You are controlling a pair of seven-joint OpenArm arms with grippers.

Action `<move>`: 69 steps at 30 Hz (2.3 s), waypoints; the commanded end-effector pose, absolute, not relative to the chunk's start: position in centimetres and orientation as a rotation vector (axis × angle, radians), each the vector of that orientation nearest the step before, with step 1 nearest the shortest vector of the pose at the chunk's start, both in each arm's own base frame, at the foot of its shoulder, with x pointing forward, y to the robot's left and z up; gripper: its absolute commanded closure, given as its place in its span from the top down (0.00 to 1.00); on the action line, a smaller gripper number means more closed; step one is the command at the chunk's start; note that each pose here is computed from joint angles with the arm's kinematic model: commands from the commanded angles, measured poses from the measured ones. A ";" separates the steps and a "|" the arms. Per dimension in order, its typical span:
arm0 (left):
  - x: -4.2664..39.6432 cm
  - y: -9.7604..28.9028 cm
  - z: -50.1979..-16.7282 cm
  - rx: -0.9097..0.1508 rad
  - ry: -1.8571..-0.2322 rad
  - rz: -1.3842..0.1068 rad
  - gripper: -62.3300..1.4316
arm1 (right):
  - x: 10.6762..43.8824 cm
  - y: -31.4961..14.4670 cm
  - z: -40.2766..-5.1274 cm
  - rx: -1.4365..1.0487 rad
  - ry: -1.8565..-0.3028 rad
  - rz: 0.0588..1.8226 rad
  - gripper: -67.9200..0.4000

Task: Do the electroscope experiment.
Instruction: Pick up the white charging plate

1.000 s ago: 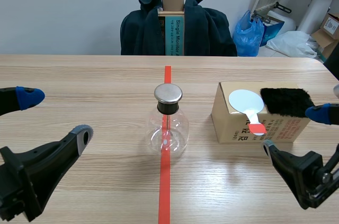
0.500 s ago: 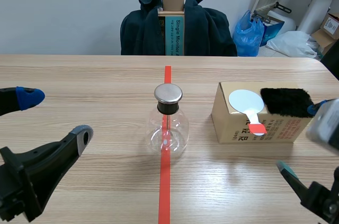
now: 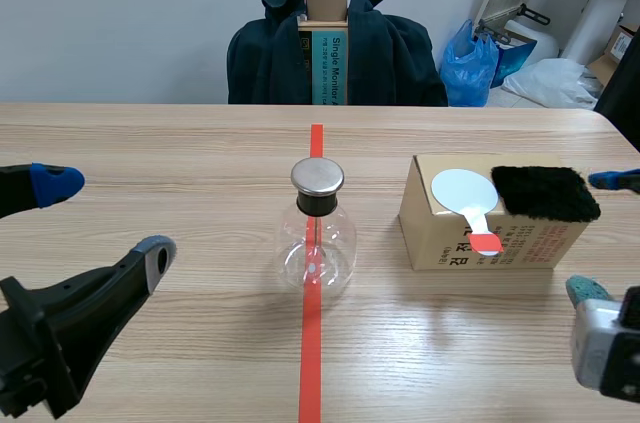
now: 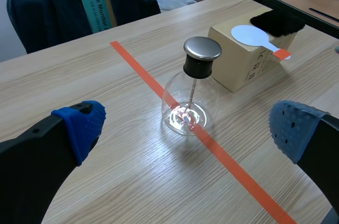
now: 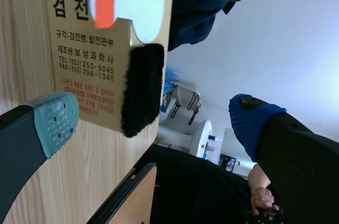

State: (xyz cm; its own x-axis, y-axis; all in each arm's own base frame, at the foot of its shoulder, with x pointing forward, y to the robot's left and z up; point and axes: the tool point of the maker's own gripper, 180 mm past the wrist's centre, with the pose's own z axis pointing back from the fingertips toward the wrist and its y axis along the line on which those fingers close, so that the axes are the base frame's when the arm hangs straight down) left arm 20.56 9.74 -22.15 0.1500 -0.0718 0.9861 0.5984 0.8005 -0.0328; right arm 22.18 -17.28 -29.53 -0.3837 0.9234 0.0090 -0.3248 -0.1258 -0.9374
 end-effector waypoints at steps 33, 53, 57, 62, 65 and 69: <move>20.7 9.4 -21.2 -0.492 -1.377 -0.504 1.00 | 26.3 -12.1 -34.7 -0.913 -1.182 1.481 0.85; 20.7 9.4 -21.2 -0.492 -1.376 -0.504 1.00 | 28.8 -12.8 -32.6 -1.009 -1.222 1.511 0.38; 20.7 9.4 -21.2 -0.492 -1.376 -0.504 1.00 | 28.8 -12.8 -32.6 -1.009 -1.221 1.511 0.17; 20.7 9.4 -21.2 -0.492 -1.376 -0.504 1.00 | 28.8 -12.8 -32.6 -1.008 -1.222 1.511 0.16; 20.7 9.4 -21.2 -0.492 -1.376 -0.504 1.00 | 28.8 -12.8 -32.6 -1.008 -1.222 1.511 0.09; 20.7 9.4 -21.2 -0.492 -1.376 -0.504 1.00 | 28.8 -12.8 -32.6 -1.008 -1.222 1.512 0.02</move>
State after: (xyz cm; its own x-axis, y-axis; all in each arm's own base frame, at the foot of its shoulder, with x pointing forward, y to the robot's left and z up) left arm 20.56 9.74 -22.15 0.1500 -0.0718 0.9861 0.5984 0.8005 -0.0328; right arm 28.13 -12.50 -33.94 -0.2400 0.9703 -0.0286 -0.1983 -0.0779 -0.9770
